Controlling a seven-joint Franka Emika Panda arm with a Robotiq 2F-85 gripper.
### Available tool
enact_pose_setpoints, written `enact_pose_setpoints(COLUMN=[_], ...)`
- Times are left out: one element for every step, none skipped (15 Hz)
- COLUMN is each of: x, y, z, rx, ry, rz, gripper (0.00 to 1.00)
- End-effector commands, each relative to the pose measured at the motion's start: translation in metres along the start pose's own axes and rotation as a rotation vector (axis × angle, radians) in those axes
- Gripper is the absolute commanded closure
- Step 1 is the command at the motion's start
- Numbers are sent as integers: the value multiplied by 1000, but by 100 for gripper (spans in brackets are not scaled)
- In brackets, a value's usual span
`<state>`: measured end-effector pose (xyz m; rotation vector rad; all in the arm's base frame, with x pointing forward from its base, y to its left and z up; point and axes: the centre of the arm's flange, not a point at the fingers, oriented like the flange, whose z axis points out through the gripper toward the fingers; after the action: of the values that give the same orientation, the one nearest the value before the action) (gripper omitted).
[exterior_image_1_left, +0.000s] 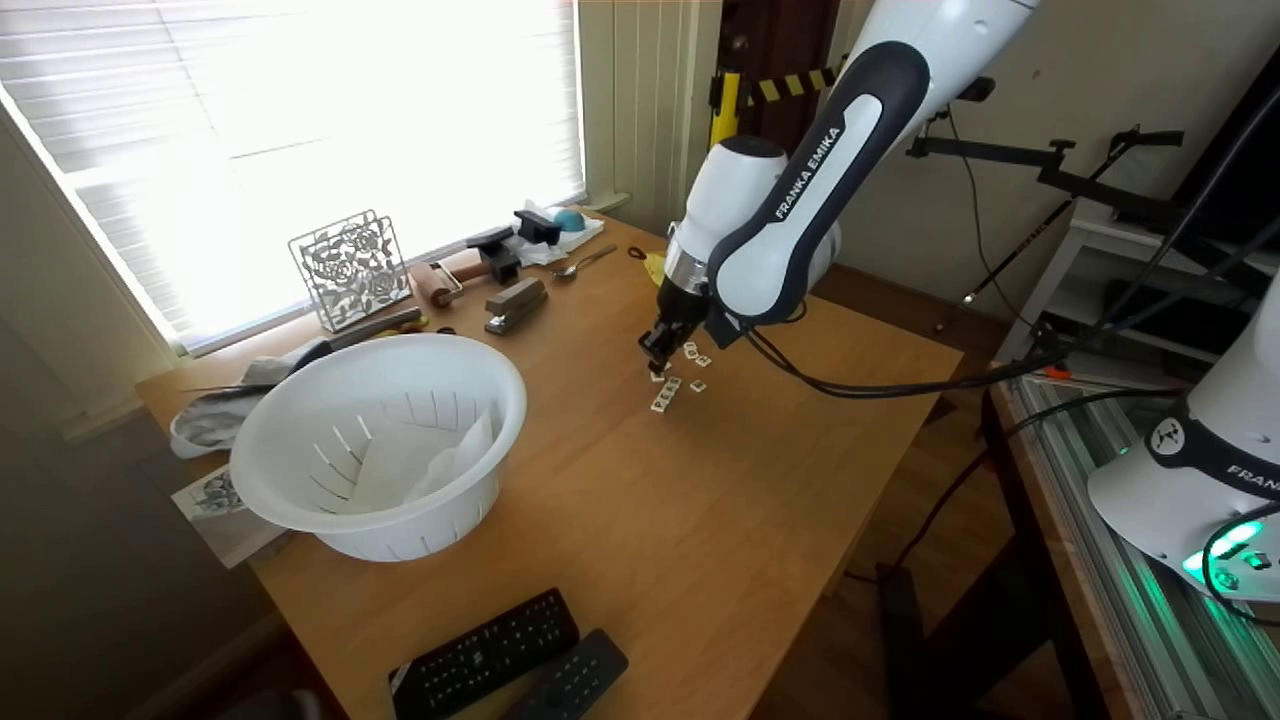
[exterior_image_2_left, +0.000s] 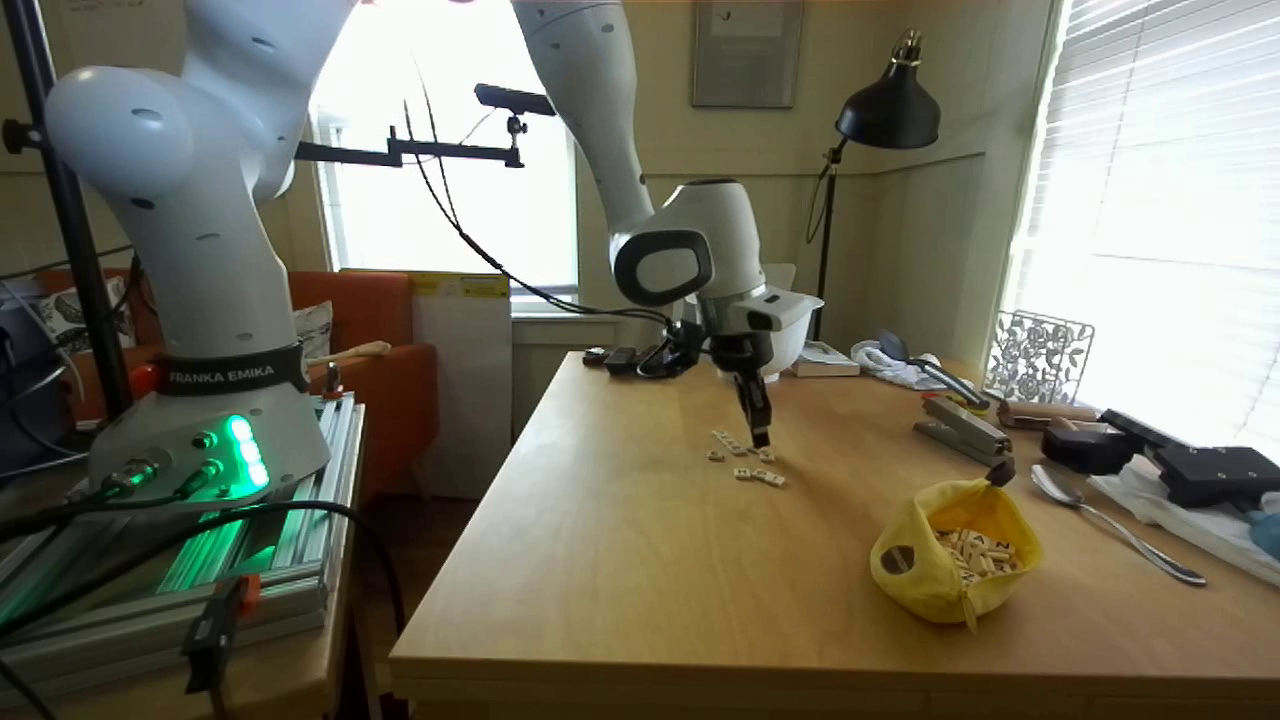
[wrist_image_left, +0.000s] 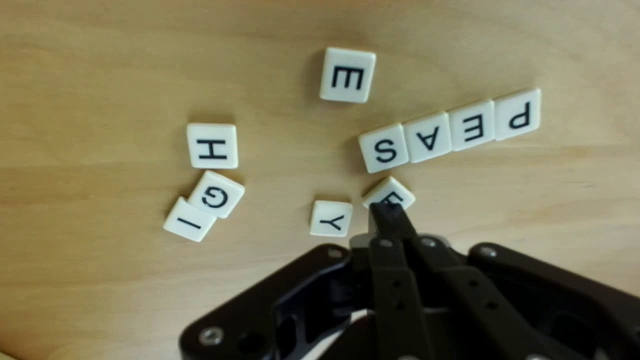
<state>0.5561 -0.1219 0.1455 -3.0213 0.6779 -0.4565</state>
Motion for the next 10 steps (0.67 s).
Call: enact_pose_setpoints(x=[7, 6, 6, 6, 6, 6, 5, 6, 6, 7], y=[1, 0, -1, -1, -1, 0, 1, 4, 6, 11], z=[10, 11, 12, 13, 13, 14, 15, 16, 17, 17], rx=[23, 25, 25, 23, 22, 13, 7, 1, -7, -18], ry=[14, 9, 8, 7, 4, 4, 4, -9, -10, -9], rz=[4, 4, 1, -1, -2, -9, -13, -9, -9, -11], gripper=[100, 100, 100, 100, 100, 100, 100, 100, 100, 100])
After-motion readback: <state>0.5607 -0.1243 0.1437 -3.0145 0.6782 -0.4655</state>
